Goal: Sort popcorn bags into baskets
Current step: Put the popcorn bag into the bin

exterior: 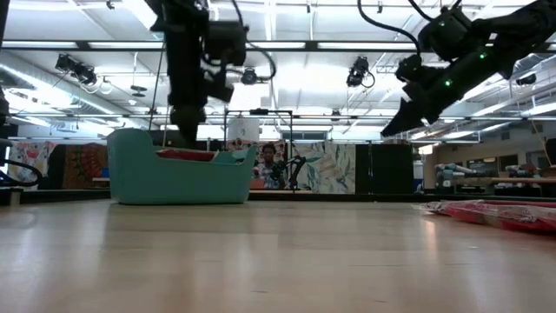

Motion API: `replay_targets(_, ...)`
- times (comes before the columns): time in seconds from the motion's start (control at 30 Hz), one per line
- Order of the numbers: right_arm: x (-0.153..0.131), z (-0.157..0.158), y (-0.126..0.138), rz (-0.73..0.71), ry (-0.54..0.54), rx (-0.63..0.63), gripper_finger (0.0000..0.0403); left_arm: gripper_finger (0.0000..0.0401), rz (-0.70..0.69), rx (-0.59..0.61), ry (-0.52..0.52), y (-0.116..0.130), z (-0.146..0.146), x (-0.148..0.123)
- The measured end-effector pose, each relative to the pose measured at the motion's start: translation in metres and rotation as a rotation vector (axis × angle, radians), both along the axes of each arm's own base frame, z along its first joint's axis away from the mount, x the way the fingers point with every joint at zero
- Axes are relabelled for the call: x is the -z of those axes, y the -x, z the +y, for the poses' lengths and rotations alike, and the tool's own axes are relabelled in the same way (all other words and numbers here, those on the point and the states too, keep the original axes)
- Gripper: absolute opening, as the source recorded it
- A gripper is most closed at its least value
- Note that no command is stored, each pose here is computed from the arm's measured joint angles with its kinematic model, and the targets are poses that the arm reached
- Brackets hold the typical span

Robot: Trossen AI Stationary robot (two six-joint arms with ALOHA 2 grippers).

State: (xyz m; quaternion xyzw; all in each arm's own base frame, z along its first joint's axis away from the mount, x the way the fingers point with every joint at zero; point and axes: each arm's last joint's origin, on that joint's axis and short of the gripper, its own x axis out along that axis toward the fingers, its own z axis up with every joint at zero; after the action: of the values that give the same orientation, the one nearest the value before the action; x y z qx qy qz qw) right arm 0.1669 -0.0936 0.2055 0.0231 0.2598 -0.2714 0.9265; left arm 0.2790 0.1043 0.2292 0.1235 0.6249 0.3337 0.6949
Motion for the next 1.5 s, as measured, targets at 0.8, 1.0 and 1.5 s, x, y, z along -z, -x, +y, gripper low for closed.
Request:
replay_targets(0.8, -0.011, 0.037, -0.026, -0.13, -0.125, -0.174, 0.0007, 0.0153, -0.482, 0.443, 0.208, -0.06, -0.038, -0.039)
replay_targets(1.0, -0.005, 0.041, -0.052, -0.079, -0.222, -0.172, 0.0006, 0.0153, -0.554, 0.53, 0.19, -0.066, -0.034, -0.04)
replay_targets(1.5, -0.02, 0.069, -0.087, 0.432, -0.491, 0.002, 0.0008, 0.0153, -0.584, 0.601, 0.142, -0.052, -0.035, 0.004)
